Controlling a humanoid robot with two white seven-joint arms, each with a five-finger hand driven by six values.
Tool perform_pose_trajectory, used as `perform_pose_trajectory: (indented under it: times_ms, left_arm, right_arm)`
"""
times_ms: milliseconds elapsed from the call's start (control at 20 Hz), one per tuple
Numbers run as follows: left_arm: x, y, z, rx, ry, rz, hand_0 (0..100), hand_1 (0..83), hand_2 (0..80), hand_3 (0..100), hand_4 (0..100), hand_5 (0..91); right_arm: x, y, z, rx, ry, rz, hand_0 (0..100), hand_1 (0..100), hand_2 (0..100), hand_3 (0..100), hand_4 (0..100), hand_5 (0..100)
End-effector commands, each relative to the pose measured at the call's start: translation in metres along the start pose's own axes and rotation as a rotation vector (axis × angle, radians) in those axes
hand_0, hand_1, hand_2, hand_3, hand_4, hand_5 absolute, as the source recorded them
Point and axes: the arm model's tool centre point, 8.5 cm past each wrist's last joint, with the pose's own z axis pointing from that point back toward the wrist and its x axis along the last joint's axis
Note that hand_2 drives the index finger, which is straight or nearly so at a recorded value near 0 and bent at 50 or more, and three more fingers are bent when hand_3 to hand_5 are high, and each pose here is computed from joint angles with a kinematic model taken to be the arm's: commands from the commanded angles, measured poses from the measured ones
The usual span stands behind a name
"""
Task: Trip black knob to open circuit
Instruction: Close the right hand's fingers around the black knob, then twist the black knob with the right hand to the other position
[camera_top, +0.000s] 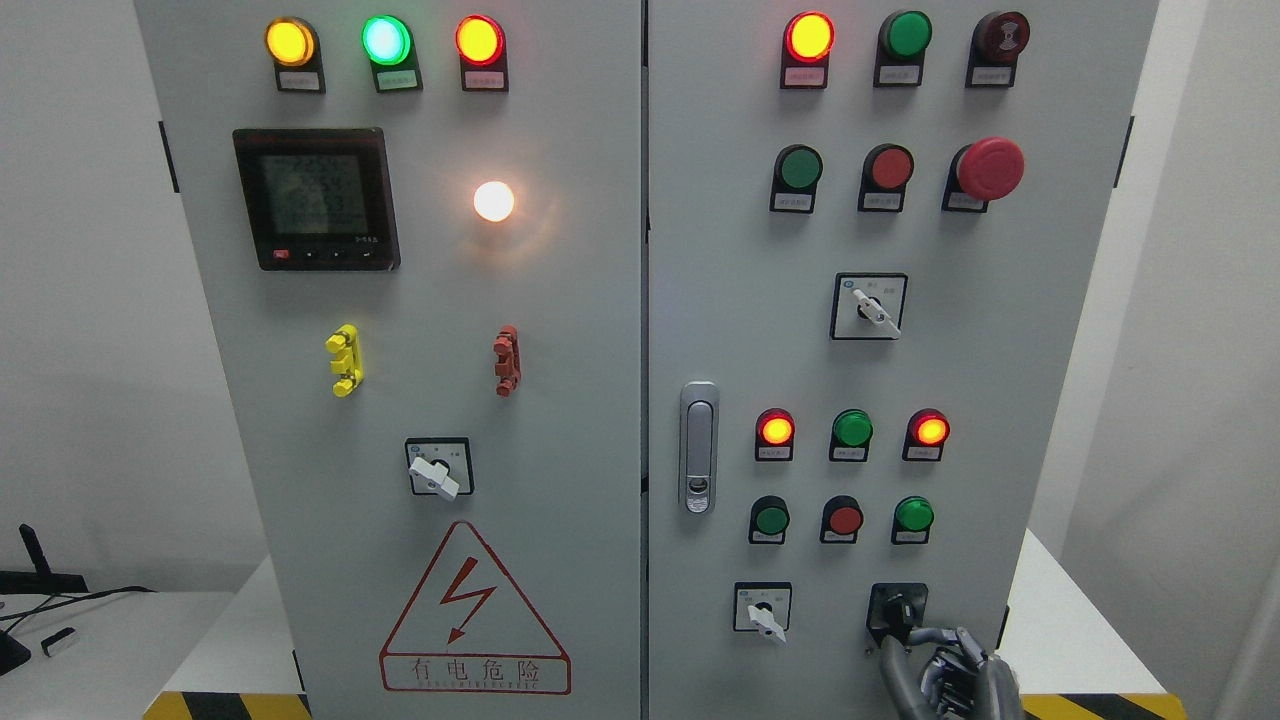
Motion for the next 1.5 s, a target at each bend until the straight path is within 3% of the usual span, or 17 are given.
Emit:
perform_pose_trajectory:
  times_ms: [0,1453]
  left_arm:
    - [0.0000,-0.0003,0.0000,0.000,0.000,0.005,12,38.9,0.0,0,0,0.0]
    - [0.0001,0.0007,0.0000,0.002,0.000,0.004,12,38.9,0.0,0,0,0.0]
  right_arm:
    - [0.0001,-0.0026,-0.0007,-0.006,-0.001,-0.001,39,64,54,95,100,100]
    - [0.0031,0.0064,-0.0034,0.015,-0.008,-0.003,39,63,55,96,100,100]
